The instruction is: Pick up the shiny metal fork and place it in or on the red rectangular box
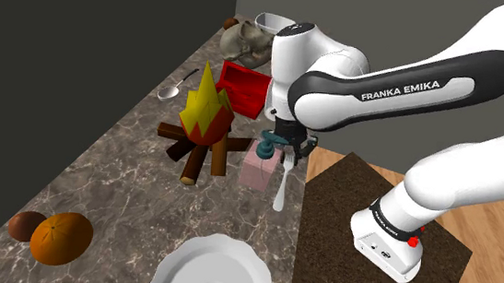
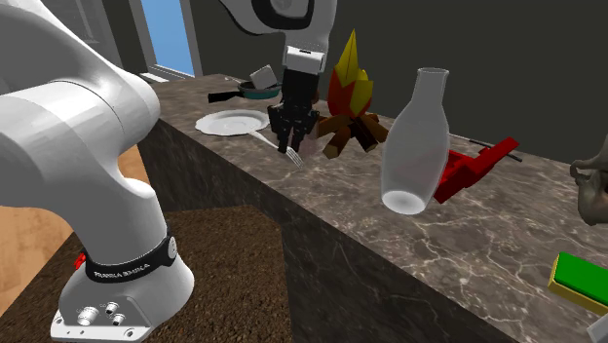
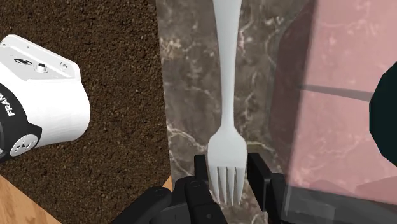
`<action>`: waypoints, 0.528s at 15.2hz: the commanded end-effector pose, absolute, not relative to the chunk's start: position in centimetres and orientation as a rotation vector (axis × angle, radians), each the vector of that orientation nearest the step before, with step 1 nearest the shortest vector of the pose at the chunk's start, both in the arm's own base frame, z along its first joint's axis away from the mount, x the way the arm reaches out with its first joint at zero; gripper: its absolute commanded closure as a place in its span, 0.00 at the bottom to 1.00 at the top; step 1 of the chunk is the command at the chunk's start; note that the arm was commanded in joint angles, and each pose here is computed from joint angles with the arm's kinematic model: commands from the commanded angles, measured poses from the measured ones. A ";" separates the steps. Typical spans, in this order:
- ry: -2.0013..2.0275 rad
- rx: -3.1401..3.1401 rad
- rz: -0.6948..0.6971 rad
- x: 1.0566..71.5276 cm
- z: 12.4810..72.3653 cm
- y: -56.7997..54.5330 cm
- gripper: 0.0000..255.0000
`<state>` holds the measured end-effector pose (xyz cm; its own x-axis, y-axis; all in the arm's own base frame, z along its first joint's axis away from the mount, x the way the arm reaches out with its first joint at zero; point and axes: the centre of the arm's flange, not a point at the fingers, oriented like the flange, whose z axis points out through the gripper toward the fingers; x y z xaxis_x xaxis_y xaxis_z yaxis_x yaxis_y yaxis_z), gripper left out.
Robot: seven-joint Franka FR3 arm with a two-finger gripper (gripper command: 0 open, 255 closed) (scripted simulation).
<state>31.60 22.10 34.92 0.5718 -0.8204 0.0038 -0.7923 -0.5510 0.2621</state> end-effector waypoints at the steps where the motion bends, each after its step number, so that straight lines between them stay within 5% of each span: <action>1: -1.342 2.570 -0.175 31.7 36.1 22.1 1.00; 8: -1.342 2.570 -0.175 31.7 39.8 22.1 1.00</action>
<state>31.66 22.10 39.17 0.5718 -0.8204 0.0037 -0.7923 -0.5510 0.2621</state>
